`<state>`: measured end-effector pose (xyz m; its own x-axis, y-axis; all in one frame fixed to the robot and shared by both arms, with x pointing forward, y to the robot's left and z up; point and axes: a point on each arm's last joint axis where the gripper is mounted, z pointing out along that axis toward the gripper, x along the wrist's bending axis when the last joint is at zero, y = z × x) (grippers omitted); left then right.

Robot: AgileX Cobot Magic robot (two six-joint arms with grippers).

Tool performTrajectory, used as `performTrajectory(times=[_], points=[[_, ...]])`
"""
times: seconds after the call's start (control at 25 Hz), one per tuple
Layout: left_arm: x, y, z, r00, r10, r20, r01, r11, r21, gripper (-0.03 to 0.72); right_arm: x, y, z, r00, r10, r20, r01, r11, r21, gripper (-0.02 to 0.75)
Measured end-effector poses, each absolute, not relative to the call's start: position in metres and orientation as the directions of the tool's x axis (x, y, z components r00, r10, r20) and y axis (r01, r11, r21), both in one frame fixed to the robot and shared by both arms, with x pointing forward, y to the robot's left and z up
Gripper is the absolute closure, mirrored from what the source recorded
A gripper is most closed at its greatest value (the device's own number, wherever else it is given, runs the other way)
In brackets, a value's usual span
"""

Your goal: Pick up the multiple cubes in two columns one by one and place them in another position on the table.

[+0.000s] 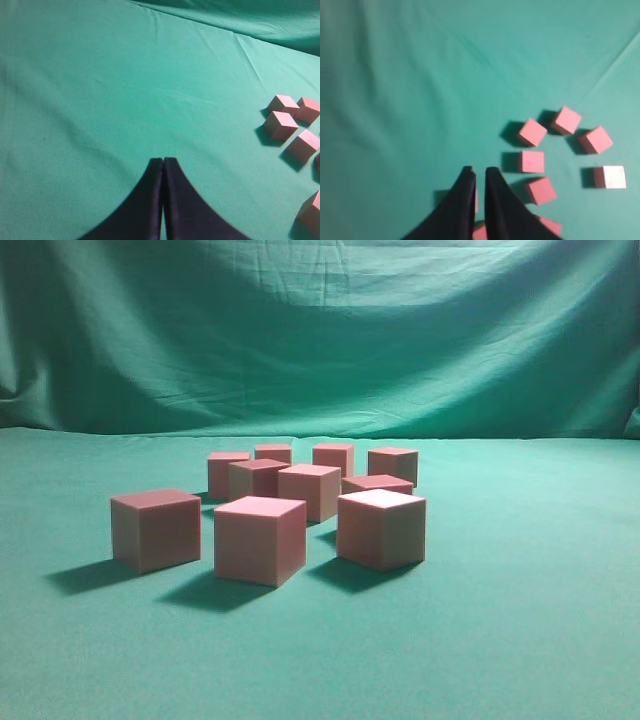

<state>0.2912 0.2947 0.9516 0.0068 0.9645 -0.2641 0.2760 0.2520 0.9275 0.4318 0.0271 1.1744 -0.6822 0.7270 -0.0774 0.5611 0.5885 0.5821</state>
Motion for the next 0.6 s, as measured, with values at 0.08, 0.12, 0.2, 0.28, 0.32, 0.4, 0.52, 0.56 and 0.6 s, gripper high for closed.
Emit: performTrajectory(times=[0.08, 0.12, 0.2, 0.28, 0.32, 0.4, 0.52, 0.56, 0.6], points=[[0.291, 0.295, 0.952, 0.007, 0.964, -0.264, 0.276, 0.252, 0.928, 0.688, 0.422, 0.015, 1.201, -0.691, 0.723, -0.017, 0.555, 0.545, 0.628, 0.738], [0.291, 0.295, 0.952, 0.007, 0.964, -0.264, 0.276, 0.252, 0.928, 0.688, 0.417, 0.008, 1.211, -0.699, 0.715, 0.000, 0.546, 0.534, 0.646, 0.738], [0.291, 0.295, 0.952, 0.007, 0.964, -0.264, 0.276, 0.252, 0.928, 0.688, 0.404, -0.009, 1.234, -0.730, 0.683, 0.029, 0.514, 0.520, 0.682, 0.738], [0.291, 0.295, 0.952, 0.007, 0.964, -0.264, 0.276, 0.252, 0.928, 0.688, 0.390, -0.027, 1.254, -0.771, 0.635, 0.050, 0.470, 0.514, 0.718, 0.738], [0.291, 0.295, 0.952, 0.007, 0.964, -0.264, 0.276, 0.252, 0.928, 0.688, 0.383, -0.035, 1.262, -0.787, 0.614, 0.063, 0.455, 0.508, 0.731, 0.738], [0.291, 0.295, 0.952, 0.007, 0.964, -0.264, 0.276, 0.252, 0.928, 0.688, 0.368, -0.054, 1.280, -0.812, 0.573, 0.111, 0.440, 0.477, 0.761, 0.738], [0.291, 0.295, 0.952, 0.007, 0.964, -0.264, 0.276, 0.252, 0.928, 0.688, 0.346, -0.085, 1.305, -0.836, 0.526, 0.155, 0.413, 0.418, 0.809, 0.738], [0.291, 0.295, 0.952, 0.007, 0.964, -0.264, 0.276, 0.252, 0.928, 0.688, 0.339, -0.097, 1.312, -0.842, 0.515, 0.163, 0.402, 0.396, 0.825, 0.738], [0.291, 0.295, 0.952, 0.007, 0.964, -0.264, 0.276, 0.252, 0.928, 0.688, 0.339, -0.097, 1.312, -0.842, 0.515, 0.163, 0.402, 0.396, 0.825, 0.738]])
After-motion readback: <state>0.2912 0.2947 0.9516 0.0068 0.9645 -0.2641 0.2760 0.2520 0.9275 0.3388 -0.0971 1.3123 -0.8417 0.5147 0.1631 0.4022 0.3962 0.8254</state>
